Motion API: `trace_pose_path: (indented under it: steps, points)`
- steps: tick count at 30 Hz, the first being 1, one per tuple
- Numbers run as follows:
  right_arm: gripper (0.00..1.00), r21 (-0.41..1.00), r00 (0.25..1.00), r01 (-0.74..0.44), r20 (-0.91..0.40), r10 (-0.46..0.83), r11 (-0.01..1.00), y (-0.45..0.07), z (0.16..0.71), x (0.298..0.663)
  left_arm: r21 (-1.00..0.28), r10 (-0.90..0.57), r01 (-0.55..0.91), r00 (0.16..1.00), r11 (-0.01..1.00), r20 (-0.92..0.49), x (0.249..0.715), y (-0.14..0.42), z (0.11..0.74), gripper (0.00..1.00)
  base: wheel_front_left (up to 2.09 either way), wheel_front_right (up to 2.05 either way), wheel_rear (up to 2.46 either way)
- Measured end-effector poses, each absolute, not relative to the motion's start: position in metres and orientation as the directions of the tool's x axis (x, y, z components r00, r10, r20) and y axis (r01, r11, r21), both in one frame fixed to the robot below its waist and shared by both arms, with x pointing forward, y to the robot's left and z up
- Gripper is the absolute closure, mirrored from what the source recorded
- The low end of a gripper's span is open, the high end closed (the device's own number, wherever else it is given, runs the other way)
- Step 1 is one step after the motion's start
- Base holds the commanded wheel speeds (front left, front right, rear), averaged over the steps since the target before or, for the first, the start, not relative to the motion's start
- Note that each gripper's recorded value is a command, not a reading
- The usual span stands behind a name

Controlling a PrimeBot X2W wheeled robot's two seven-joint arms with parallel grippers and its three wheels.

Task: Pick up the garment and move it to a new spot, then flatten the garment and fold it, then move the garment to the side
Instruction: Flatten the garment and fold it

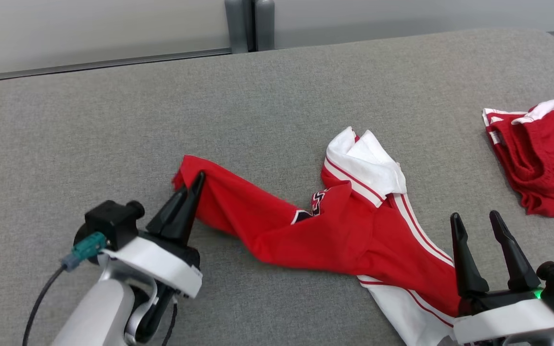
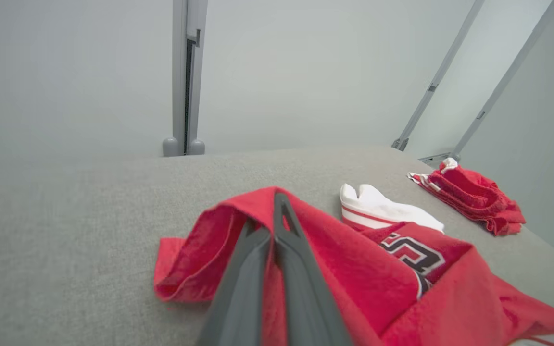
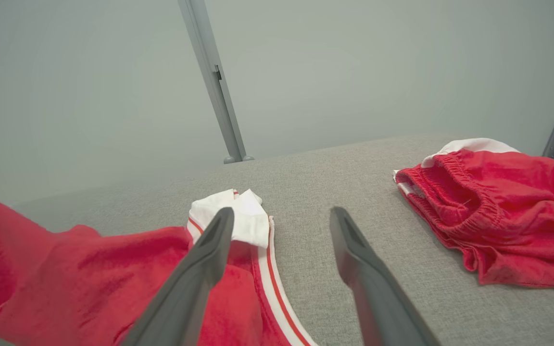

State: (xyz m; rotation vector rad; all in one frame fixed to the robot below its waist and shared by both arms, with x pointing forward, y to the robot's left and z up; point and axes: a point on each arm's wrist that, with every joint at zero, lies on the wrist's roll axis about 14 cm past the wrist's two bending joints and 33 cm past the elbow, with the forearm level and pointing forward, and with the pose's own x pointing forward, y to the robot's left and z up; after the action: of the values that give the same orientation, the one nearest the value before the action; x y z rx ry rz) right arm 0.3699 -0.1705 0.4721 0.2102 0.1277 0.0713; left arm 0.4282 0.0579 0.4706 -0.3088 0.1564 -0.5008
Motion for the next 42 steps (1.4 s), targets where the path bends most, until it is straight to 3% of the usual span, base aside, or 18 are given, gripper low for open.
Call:
trace_pose_path:
  steps: [5, 12, 16, 22, 23, 24, 33, 36, 42]
  points:
    - [0.00, 0.218, 0.991, -0.037, -0.120, 0.065, 0.975, -0.176, 0.470, 0.372, -0.299, -0.468, 0.453, 0.883, 0.840, 0.024, 0.463, 0.053, 0.506, 1.00, 0.00, 0.00, 0.00]
    - [0.00, 0.233, 0.992, 0.002, -0.122, 0.028, 0.972, -0.186, 0.467, 0.371, -0.313, -0.416, 0.407, 0.908, 0.858, 0.040, 0.515, 0.049, 0.514, 1.00, 0.00, 0.00, 0.00]
    - [0.00, 0.236, 0.990, 0.029, -0.142, 0.005, 0.971, -0.193, 0.459, 0.370, -0.325, -0.379, 0.352, 0.925, 0.878, -0.023, 0.546, 0.051, 0.493, 1.00, 0.00, 0.00, 0.00]
    - [0.00, 0.232, 0.987, 0.056, -0.159, -0.019, 0.971, -0.199, 0.450, 0.374, -0.355, -0.357, 0.265, 0.906, 0.897, -0.226, 0.566, 0.051, 0.428, 1.00, 0.00, 0.00, 0.00]
    - [0.00, 0.232, 0.986, 0.060, -0.162, -0.022, 0.971, -0.200, 0.448, 0.374, -0.359, -0.366, 0.265, 0.896, 0.895, -0.252, 0.565, 0.047, 0.418, 0.63, 0.00, 0.00, 0.00]
    - [0.00, 0.231, 0.986, 0.065, -0.164, -0.027, 0.971, -0.202, 0.446, 0.374, -0.360, -0.377, 0.271, 0.886, 0.893, -0.269, 0.564, 0.043, 0.411, 0.00, 0.00, 0.00, 0.00]
    - [0.00, 0.197, 0.992, 0.047, -0.127, -0.022, 0.979, -0.203, 0.455, 0.384, -0.256, -0.332, 0.283, 0.927, 0.925, -0.176, 0.556, 0.068, 0.420, 0.00, 0.00, 0.00, 0.00]
    - [0.00, 0.183, 0.994, 0.023, -0.111, -0.003, 0.983, -0.198, 0.462, 0.388, -0.227, -0.269, 0.246, 0.960, 0.942, -0.075, 0.551, 0.093, 0.450, 0.00, 0.00, 0.00, 0.00]
    - [0.00, 0.172, 0.995, -0.039, -0.084, 0.054, 0.984, -0.183, 0.476, 0.394, -0.180, -0.134, 0.142, 0.989, 0.973, 0.057, 0.499, 0.149, 0.490, 0.00, 0.00, 0.00, 0.00]
